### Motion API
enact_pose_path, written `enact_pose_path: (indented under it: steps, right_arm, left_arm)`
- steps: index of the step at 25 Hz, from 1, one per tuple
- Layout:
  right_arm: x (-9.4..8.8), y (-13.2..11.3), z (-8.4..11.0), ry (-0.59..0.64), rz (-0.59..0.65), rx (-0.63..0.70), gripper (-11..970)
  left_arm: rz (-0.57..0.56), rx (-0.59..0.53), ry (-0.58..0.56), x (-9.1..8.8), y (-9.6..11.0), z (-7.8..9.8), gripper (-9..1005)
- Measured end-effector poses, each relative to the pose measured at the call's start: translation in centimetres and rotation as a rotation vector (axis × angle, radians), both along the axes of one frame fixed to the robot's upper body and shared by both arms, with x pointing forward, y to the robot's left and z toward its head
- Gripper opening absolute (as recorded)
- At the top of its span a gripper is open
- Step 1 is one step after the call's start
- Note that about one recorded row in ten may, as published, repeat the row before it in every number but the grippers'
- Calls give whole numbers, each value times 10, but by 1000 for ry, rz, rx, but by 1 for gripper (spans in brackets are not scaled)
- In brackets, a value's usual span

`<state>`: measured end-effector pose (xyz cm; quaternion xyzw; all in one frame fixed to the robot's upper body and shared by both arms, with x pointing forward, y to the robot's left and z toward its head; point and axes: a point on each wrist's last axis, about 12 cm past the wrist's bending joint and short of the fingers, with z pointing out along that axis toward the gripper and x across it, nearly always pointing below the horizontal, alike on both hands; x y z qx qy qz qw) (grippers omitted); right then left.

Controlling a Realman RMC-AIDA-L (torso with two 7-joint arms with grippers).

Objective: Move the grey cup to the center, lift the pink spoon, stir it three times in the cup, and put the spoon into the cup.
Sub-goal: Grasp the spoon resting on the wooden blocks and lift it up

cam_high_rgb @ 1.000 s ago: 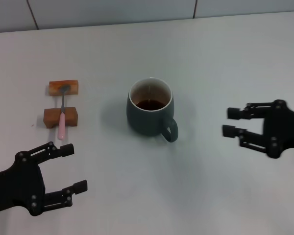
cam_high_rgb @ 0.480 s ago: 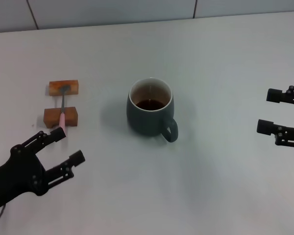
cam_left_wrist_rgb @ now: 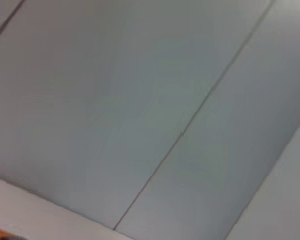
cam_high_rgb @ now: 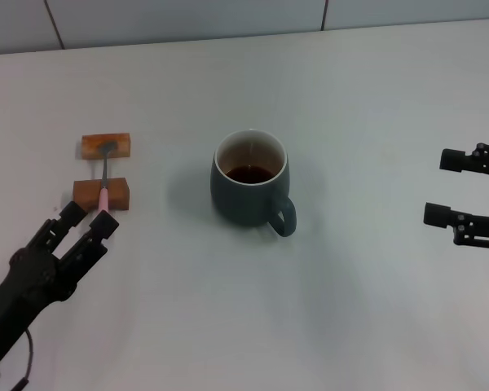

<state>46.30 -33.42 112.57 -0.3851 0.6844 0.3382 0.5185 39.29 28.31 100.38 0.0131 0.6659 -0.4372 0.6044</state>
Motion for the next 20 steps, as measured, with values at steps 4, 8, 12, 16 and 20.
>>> enact_pose_path:
  steps: [4,8,12,16,20]
  right_arm:
    - [0,-1,0,-3,0,-6,793]
    - [-1,-3,-2,-15,2,-23,793]
    - [-4,-4,-7,-21,-1,-24,794]
    - [-6,-5,-9,-32,-2,-29,793]
    - [-6,-6,-9,-30,-2,-34,792]
  left_arm:
    - [48,-97,57,-3,-8,-3,775]
    - [106,-180,122,-5,-10,-7,774]
    - [145,-216,159,-6,-12,-10,772]
    - [179,-274,252,-1,-13,-16,771]
    - [214,-318,303,0,-15,-20,770]
